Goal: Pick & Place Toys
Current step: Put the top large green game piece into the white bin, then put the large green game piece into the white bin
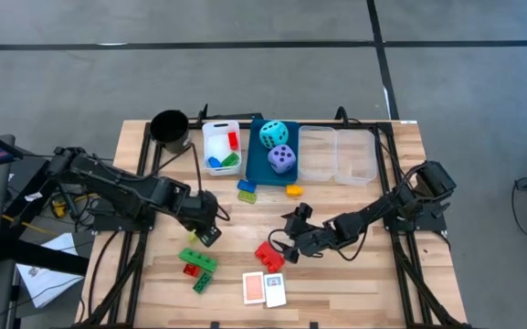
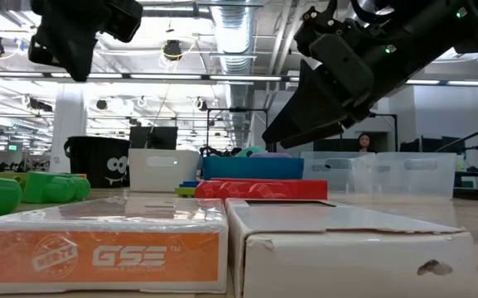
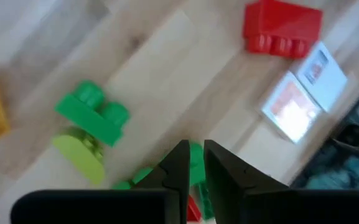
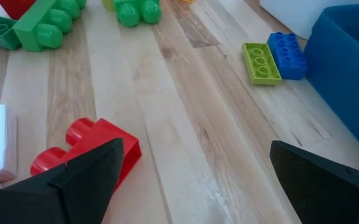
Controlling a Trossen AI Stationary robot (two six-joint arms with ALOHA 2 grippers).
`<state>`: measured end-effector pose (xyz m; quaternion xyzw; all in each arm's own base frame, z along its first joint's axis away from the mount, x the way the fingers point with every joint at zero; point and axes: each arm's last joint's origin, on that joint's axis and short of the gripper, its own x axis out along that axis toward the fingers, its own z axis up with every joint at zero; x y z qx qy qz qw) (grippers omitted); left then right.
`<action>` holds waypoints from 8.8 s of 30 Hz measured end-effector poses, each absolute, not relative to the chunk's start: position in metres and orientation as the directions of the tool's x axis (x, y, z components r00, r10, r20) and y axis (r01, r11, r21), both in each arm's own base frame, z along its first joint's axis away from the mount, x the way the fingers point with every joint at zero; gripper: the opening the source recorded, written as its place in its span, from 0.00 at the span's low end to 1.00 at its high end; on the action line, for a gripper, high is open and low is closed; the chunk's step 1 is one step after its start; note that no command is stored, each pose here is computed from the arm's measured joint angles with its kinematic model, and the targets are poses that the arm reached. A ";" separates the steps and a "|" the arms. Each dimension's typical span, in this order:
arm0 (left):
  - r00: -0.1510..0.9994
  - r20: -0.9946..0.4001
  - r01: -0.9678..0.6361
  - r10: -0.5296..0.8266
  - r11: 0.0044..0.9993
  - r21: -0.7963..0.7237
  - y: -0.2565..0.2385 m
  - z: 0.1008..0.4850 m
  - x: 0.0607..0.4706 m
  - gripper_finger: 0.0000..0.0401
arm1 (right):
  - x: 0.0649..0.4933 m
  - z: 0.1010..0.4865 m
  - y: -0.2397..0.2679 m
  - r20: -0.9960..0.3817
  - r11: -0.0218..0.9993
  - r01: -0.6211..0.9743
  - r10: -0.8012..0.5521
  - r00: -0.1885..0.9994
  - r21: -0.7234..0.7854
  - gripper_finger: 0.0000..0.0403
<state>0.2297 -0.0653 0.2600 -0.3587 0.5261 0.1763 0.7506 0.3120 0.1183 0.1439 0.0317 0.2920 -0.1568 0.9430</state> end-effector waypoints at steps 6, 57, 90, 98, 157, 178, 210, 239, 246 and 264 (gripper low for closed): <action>0.407 -0.911 -0.696 -0.062 0.626 -0.353 -0.063 0.261 0.231 0.12 | 0.312 0.144 0.118 -0.559 0.949 0.314 -0.276 0.782 -0.030 0.99; 0.342 -0.939 -0.882 -0.030 0.333 -0.332 -0.031 0.155 0.208 0.76 | 0.312 0.144 0.118 -0.558 0.948 0.316 -0.278 0.781 -0.030 0.99; 0.465 -0.875 -0.709 -0.132 0.537 -0.458 -0.036 0.154 0.226 0.03 | 0.313 0.144 0.118 -0.556 0.948 0.316 -0.277 0.784 -0.028 0.99; 0.641 -0.758 -0.580 -0.116 0.574 -0.578 -0.034 0.189 0.221 0.04 | 0.313 0.144 0.118 -0.555 0.948 0.316 -0.277 0.784 -0.027 0.99; 0.591 -0.470 -0.746 0.656 0.666 -0.009 0.091 0.207 0.230 0.44 | 0.315 0.146 0.117 -0.540 0.948 0.317 -0.276 0.795 -0.017 0.99; 0.788 -0.610 -0.176 -0.083 0.919 -0.353 -0.017 0.204 0.236 0.52 | 0.315 0.146 0.117 -0.538 0.948 0.317 -0.275 0.797 -0.015 0.99; 0.506 -0.853 0.135 -0.128 0.989 -0.068 -0.105 0.179 0.180 0.52 | 0.314 0.147 0.121 -0.534 0.946 0.324 -0.265 0.803 0.018 0.99; 0.449 -0.852 0.160 -0.270 0.962 -0.220 -0.148 0.152 0.185 0.52 | 0.314 0.147 0.119 -0.536 0.944 0.328 -0.269 0.800 0.016 0.99; 0.414 -0.850 0.156 -0.325 0.946 -0.285 -0.150 0.152 0.184 0.52 | 0.314 0.147 0.119 -0.536 0.945 0.328 -0.269 0.801 0.016 0.99; 0.380 -0.879 0.143 -0.288 0.957 -0.252 -0.154 0.143 0.181 0.52 | 0.314 0.147 0.119 -0.536 0.945 0.328 -0.269 0.801 0.016 0.99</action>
